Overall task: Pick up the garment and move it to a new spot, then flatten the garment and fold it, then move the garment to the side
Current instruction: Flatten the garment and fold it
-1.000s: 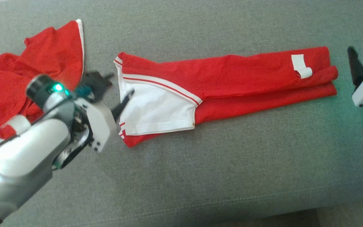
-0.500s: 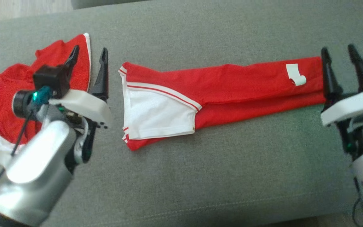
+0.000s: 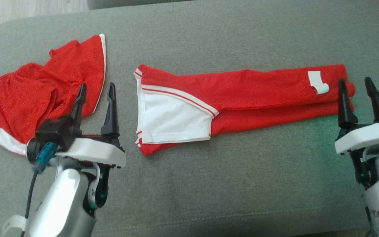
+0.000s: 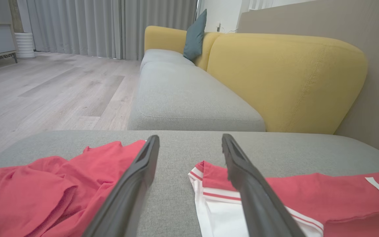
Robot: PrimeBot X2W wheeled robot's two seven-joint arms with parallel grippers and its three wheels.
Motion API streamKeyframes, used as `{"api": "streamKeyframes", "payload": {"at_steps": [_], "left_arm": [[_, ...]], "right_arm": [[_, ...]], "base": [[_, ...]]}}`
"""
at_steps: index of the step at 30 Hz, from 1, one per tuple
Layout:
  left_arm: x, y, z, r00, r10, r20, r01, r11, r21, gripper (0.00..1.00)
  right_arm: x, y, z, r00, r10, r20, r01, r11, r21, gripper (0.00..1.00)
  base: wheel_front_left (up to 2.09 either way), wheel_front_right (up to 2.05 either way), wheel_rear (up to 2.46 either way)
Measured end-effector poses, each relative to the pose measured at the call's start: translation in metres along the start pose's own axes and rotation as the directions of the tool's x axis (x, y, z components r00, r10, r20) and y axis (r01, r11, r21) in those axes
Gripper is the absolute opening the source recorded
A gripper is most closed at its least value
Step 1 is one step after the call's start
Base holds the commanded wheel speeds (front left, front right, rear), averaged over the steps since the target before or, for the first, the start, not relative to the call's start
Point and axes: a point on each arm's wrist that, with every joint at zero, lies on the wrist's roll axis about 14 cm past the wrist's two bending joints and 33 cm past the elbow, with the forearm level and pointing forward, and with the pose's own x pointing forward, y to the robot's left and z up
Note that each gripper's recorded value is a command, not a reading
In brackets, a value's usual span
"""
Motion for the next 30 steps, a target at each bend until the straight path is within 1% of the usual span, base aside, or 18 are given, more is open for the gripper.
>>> {"api": "streamKeyframes", "payload": {"at_steps": [2,5,8,11,15,19,22,25,30], "left_arm": [[0.001,0.002,-0.005,1.0,0.0,-0.008,0.0,1.0,-0.001,1.0],[0.002,0.002,-0.014,1.0,-0.013,-0.026,0.012,1.0,-0.004,1.0],[0.003,0.006,-0.026,0.999,-0.007,-0.053,0.007,1.0,-0.01,1.0],[0.005,0.017,-0.033,0.998,0.015,-0.067,-0.015,1.0,-0.01,1.0],[0.01,0.025,-0.032,0.998,0.021,-0.057,-0.021,1.0,-0.003,1.0],[0.009,0.033,-0.036,0.997,0.046,-0.065,-0.046,0.999,0.0,1.0],[0.009,0.034,-0.038,0.997,0.043,-0.07,-0.043,0.999,0.003,1.0],[0.011,0.037,-0.038,0.996,0.049,-0.069,-0.049,0.999,0.006,1.0],[0.014,0.034,-0.041,0.997,0.042,-0.07,-0.042,0.999,0.001,1.0]], "right_arm": [[0.002,-0.006,-0.008,0.999,-0.02,-0.026,0.02,1.0,-0.006,1.0],[0.008,-0.012,-0.022,0.995,-0.059,-0.076,0.06,0.998,0.018,1.0],[0.02,-0.014,-0.032,0.99,-0.072,-0.12,0.073,0.997,0.007,1.0],[0.036,-0.027,-0.037,0.978,-0.122,-0.167,0.127,0.992,0.018,1.0],[0.049,-0.044,-0.047,0.957,-0.191,-0.219,0.206,0.978,0.045,1.0],[0.047,-0.047,-0.07,0.93,-0.223,-0.291,0.248,0.967,0.053,1.0],[0.04,-0.048,-0.083,0.913,-0.237,-0.332,0.271,0.961,0.06,1.0],[0.033,-0.053,-0.09,0.897,-0.255,-0.362,0.289,0.956,0.043,1.0],[0.025,-0.053,-0.1,0.874,-0.268,-0.405,0.315,0.948,0.053,1.0]], "base": [[0.0,0.0,0.0],[0.0,0.0,0.0],[0.0,0.0,0.0],[0.0,0.0,0.0],[0.0,0.0,0.0],[0.0,0.0,0.0],[0.0,0.0,0.0],[0.0,0.0,0.0],[0.0,0.0,0.0]]}}
